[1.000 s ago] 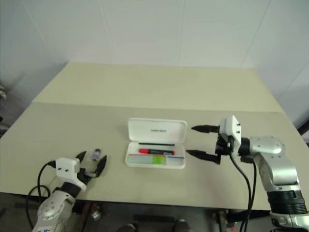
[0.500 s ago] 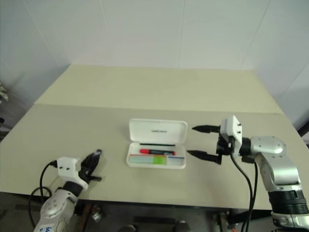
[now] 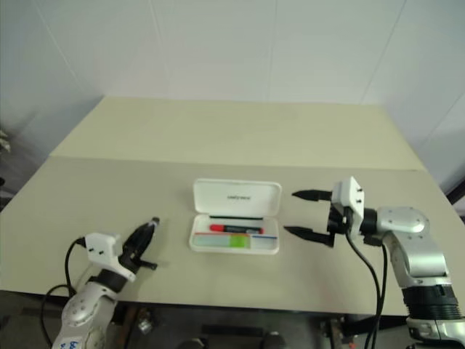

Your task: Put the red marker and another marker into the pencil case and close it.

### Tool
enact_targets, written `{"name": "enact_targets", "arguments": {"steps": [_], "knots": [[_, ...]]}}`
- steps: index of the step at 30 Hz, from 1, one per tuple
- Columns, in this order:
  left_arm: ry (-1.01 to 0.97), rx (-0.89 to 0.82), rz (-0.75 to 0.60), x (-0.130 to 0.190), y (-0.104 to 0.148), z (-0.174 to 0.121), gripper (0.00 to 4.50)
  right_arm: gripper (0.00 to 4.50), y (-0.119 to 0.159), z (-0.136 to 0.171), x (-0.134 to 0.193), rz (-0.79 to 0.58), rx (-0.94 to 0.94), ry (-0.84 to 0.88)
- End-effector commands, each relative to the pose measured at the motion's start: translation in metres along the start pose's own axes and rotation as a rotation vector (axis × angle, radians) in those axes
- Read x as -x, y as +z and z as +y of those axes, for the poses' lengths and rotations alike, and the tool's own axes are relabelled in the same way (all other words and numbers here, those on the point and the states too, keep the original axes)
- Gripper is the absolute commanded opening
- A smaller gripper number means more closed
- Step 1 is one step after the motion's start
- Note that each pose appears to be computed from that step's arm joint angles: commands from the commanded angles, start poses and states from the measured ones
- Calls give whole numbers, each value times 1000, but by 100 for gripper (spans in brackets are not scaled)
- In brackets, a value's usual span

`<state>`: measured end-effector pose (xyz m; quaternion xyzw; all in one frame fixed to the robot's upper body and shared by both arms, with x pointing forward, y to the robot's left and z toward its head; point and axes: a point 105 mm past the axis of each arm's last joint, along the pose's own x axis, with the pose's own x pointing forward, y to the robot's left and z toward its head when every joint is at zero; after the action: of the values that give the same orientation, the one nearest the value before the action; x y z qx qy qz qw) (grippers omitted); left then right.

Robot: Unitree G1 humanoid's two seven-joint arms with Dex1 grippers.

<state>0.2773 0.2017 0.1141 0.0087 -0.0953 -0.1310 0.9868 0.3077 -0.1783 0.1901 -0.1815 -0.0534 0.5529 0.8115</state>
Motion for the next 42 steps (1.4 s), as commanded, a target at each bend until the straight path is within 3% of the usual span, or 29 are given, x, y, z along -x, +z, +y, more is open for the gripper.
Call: {"name": "enact_targets", "arguments": {"steps": [1, 14, 28, 33, 42], "knots": [[-29, -81, -74, 6, 20, 2, 26, 450, 7, -5, 1, -19, 42, -2], [-540, -160, -110, 2, 38, -42, 26, 450, 5, -1, 24, -32, 47, 21], [-980, -188, -94, -40, 60, -96, 26, 450, -7, 0, 60, 24, -2, -78], [-1063, -155, -106, -52, 64, -112, 26, 450, -10, 5, 64, 31, -12, -109], [-1176, -163, -32, -64, 49, -131, 26, 450, -11, 19, 67, 44, -15, -160]]}}
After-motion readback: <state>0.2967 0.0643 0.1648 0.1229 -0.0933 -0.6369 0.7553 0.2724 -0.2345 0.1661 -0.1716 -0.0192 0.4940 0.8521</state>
